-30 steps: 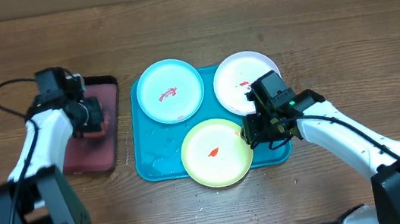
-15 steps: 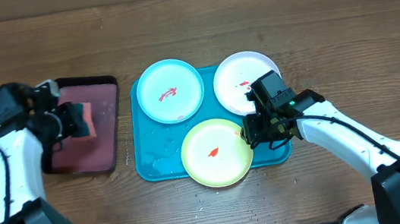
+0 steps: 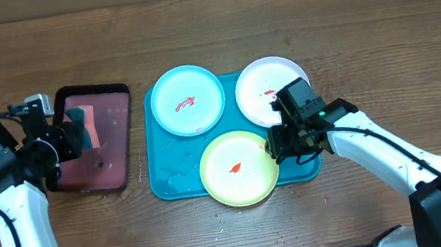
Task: Clean dirty plates on tray and stack at the side
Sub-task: 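Grasp the green sponge with left gripper and yellow plate rim with right, then scrub the yellow plate with the sponge held in the left gripper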
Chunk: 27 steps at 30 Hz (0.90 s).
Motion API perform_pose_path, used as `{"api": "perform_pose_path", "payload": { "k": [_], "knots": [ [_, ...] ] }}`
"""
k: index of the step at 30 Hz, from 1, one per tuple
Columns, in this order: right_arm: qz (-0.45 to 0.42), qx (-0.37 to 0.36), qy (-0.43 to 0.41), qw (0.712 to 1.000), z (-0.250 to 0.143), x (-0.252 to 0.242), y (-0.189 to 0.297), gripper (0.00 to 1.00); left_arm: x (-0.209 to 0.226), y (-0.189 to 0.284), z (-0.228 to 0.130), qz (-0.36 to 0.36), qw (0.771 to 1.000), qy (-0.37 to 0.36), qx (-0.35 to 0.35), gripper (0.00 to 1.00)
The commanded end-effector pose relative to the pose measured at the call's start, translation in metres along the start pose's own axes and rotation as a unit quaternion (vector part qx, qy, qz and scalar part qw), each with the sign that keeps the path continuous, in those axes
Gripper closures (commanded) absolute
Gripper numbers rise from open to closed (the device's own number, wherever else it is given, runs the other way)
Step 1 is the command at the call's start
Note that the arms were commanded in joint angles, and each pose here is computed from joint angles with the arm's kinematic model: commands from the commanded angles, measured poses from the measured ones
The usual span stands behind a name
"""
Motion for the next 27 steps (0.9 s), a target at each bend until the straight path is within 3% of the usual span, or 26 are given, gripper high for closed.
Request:
{"api": "perform_pose_path", "payload": {
  "k": [1, 11, 22, 27],
  "knots": [
    [-0.001, 0.001, 0.002, 1.0, -0.001, 0.001, -0.002, 0.49, -0.001, 0.001, 0.006, -0.025, 0.999, 0.0, -0.029, 0.96],
    [0.0, -0.004, 0.004, 1.0, 0.001, 0.002, -0.002, 0.49, -0.004, -0.003, 0.031, -0.063, 0.994, 0.01, -0.09, 0.96],
    [-0.001, 0.002, 0.005, 1.0, -0.001, 0.001, -0.002, 0.49, -0.005, -0.005, 0.025, -0.064, 0.995, 0.024, -0.073, 0.96],
    [-0.001, 0.015, 0.007, 1.0, -0.009, -0.001, -0.006, 0.5, -0.003, -0.016, 0.009, -0.001, 0.999, 0.046, -0.029, 0.96]
  ]
}}
Point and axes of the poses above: each gripper's point midway between its finger pads, its own y axis back along the fingers, its own x axis along the line the jaws close on, z = x × y, the point moved 8 cm from there along y, back along the fingers, and after that the axes turned 12 degrees about y, right-handed, at the moved point
